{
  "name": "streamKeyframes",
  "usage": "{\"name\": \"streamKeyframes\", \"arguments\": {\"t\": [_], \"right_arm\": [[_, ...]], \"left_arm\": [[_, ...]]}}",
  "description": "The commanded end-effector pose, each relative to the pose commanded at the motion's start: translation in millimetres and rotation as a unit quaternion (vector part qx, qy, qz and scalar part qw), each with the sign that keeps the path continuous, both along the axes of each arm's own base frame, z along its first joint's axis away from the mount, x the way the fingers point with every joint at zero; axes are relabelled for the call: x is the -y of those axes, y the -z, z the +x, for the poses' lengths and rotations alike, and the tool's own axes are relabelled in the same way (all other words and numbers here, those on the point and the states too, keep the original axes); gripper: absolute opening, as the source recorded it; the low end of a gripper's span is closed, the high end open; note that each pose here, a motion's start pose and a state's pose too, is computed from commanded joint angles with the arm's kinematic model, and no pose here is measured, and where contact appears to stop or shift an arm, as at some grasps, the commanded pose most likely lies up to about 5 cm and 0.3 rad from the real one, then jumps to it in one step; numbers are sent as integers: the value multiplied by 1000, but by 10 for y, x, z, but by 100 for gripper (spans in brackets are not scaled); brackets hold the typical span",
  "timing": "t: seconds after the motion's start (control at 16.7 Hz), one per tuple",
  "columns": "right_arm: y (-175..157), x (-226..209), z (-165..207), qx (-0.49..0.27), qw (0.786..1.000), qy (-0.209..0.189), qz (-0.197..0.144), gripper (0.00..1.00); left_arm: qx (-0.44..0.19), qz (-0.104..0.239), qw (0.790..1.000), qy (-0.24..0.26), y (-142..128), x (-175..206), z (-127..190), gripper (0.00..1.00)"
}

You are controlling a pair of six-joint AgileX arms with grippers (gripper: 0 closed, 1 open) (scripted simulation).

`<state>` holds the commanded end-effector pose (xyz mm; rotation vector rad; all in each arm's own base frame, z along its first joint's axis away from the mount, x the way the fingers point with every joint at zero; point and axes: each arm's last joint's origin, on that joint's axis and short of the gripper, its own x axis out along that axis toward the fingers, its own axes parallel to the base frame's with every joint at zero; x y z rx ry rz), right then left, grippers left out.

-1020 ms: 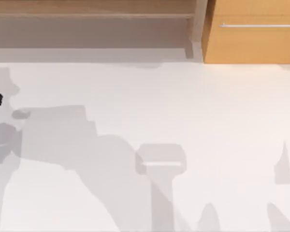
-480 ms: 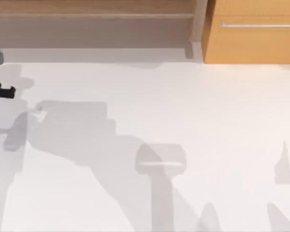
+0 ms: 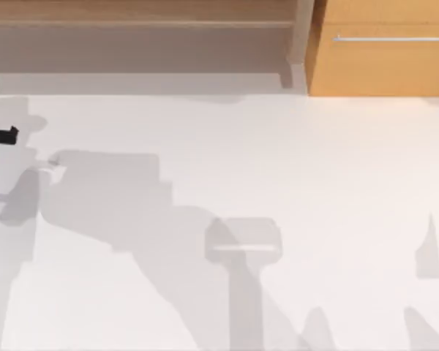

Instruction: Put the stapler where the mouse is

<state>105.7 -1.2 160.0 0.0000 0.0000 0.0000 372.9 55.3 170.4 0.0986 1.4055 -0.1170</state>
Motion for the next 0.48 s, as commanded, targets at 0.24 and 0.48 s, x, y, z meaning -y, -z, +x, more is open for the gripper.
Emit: {"name": "streamKeyframes", "arguments": {"t": [0.24,0.48], "right_arm": [[0,0,0,0,1000,0,0,100],[0,0,0,0,1000,0,0,100]], "left_arm": [[-26,4,999,-28,107,-110,-41,0],[-71,4,996,-48,337,-184,-109,0]]}}
